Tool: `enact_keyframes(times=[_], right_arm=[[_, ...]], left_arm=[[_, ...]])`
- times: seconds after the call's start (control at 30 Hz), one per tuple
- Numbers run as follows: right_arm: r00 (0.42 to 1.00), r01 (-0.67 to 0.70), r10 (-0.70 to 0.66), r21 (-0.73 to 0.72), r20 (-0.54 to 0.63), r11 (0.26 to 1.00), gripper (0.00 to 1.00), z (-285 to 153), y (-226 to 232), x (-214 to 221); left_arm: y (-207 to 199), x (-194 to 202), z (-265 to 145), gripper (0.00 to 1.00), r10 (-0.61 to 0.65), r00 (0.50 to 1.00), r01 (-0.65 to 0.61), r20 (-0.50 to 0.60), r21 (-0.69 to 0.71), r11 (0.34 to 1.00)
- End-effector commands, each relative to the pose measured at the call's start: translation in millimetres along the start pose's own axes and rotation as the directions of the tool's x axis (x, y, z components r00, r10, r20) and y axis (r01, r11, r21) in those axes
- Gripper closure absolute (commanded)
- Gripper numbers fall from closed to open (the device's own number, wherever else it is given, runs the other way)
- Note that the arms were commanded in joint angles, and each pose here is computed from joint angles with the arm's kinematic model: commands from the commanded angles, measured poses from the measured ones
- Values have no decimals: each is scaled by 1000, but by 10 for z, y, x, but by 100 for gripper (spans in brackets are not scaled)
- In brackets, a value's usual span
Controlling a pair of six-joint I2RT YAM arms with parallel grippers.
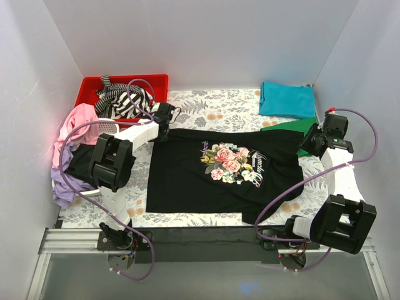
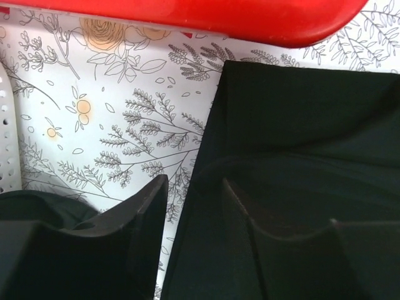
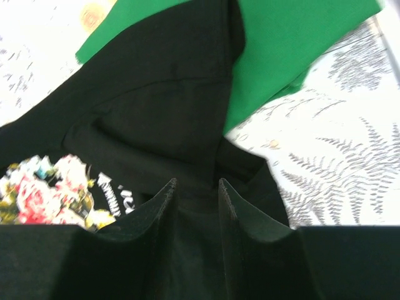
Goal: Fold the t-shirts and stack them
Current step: Fold the tshirt
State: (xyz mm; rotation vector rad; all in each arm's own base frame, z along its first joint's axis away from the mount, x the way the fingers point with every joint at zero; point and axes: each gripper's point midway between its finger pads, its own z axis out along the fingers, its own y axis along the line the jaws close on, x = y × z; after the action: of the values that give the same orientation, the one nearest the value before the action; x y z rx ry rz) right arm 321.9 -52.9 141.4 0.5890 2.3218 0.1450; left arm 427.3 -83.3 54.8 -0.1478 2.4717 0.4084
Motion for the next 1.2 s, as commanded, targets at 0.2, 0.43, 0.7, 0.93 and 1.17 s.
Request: enact_keyframes(times=[0.2,0.43,0.7,0.93,1.17], right_arm=[[997,2,-11,109,82,994,59,452,-185,-289],[999,9,-11,48,49,999,55,940,-98,-381],[996,11,-15,50,86,999,52,1237,-72,-677],[999,10,-11,49,31,999,51,1525,-75,-689],[1000,5,-4,63,-11,998,51,1683,-131,-614]], left_arm=[[-698,-725,-525,59,-90,992,43,90,423,905],[-1317,-547,-351,60,-16,1000,19,-11,623,782],[-1436,-195,-139,61,31,996,32,-88,640,768],[-1333,-83,17,62,54,994,12,-95,581,814],[-1273,-107,34,62,63,995,-7,-83,551,834]])
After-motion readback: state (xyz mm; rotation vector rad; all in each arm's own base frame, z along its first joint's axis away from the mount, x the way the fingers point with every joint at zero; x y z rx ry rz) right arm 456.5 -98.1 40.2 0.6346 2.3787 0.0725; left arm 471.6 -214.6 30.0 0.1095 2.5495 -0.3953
